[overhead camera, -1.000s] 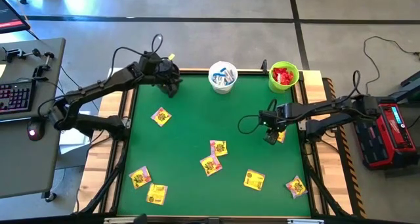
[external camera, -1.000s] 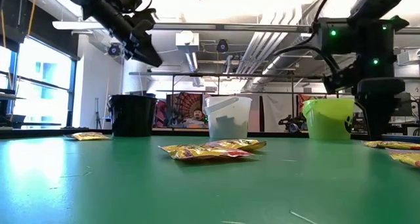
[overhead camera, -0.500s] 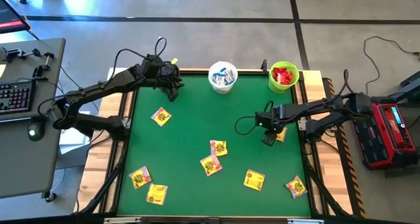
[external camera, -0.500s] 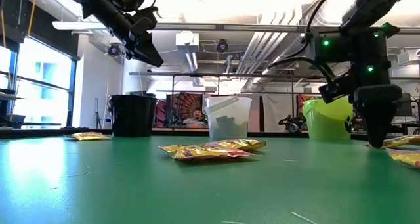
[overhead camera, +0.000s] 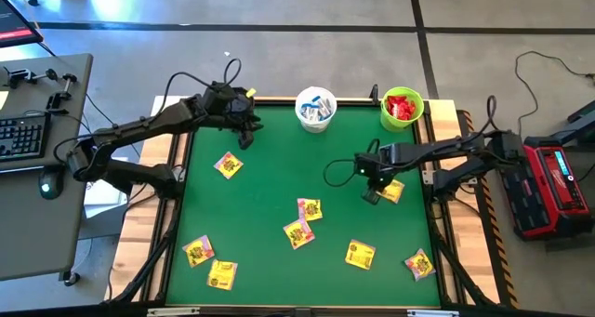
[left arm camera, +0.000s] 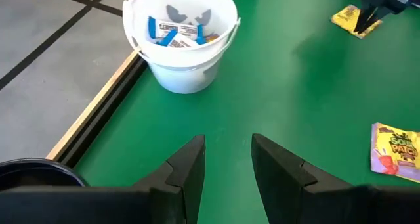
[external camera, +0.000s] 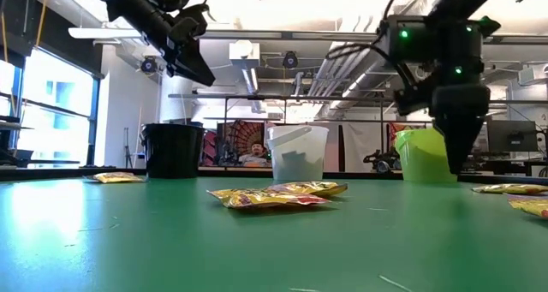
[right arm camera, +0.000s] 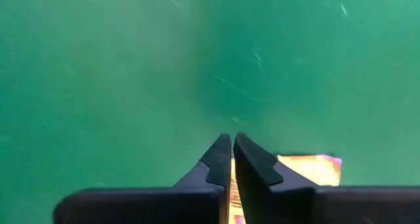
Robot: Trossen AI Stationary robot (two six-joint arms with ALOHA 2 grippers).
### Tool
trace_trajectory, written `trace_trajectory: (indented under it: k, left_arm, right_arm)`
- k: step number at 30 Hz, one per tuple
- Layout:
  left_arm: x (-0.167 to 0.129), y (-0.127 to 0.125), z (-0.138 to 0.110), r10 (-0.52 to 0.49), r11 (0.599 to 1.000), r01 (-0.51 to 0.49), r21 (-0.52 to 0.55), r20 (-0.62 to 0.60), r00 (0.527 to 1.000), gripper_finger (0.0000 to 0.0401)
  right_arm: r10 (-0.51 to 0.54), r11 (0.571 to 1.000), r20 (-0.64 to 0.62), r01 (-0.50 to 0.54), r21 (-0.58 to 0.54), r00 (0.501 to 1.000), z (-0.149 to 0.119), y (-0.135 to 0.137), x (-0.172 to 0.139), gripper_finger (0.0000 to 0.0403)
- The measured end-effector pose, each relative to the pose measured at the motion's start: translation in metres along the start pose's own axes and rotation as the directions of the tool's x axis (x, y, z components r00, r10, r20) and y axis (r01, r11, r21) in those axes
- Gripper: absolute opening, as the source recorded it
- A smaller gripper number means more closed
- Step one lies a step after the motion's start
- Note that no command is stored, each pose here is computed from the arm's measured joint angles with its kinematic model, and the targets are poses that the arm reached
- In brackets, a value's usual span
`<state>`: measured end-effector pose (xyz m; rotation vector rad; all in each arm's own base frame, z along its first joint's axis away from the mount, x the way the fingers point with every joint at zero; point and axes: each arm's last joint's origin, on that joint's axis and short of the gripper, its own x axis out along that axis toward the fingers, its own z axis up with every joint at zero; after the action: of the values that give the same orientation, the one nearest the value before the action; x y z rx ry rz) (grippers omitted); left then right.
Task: Sort candy by brand, put in halloween buckets
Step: Put the yellow candy into the black bucket
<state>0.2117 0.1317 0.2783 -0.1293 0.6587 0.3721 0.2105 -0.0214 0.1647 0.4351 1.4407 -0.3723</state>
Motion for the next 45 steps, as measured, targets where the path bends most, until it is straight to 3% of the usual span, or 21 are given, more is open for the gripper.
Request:
trace_trajectory:
  k: [7, 17, 27, 32, 40, 45]
  left_arm:
    - [0.001, -0.007, 0.001, -0.022, 1.000, 0.022, 0.018, -0.001, 1.000, 0.0117]
    - [0.002, -0.015, 0.001, -0.046, 0.998, 0.046, 0.036, -0.004, 0.999, 0.0117]
    - [0.002, -0.015, 0.001, -0.047, 0.998, 0.047, 0.036, -0.005, 0.999, 0.0117]
    - [0.002, -0.015, 0.001, -0.047, 0.998, 0.047, 0.036, -0.008, 0.999, 0.0117]
    - [0.002, -0.015, -0.003, -0.050, 0.998, 0.051, 0.031, -0.040, 0.998, 0.0117]
    - [0.001, -0.015, -0.003, -0.050, 0.998, 0.051, 0.030, -0.049, 0.998, 0.0117]
  right_arm:
    - [0.011, 0.999, -0.021, -0.012, -0.034, 1.000, 0.000, 0.006, -0.007, 0.0016]
    - [-0.153, 0.953, -0.017, 0.143, -0.268, 0.988, -0.008, 0.024, 0.006, 0.0163]
    - [-0.214, 0.950, -0.140, 0.173, -0.259, 0.967, -0.007, 0.027, 0.029, 0.0177]
    - [-0.195, 0.961, -0.163, 0.156, -0.227, 0.967, -0.006, 0.025, 0.031, 0.0152]
    - [-0.095, 0.979, -0.211, 0.053, -0.197, 0.973, -0.002, 0.020, 0.031, 0.0011]
    - [-0.070, 0.977, -0.166, 0.034, -0.212, 0.984, 0.004, 0.023, 0.018, 0.0006]
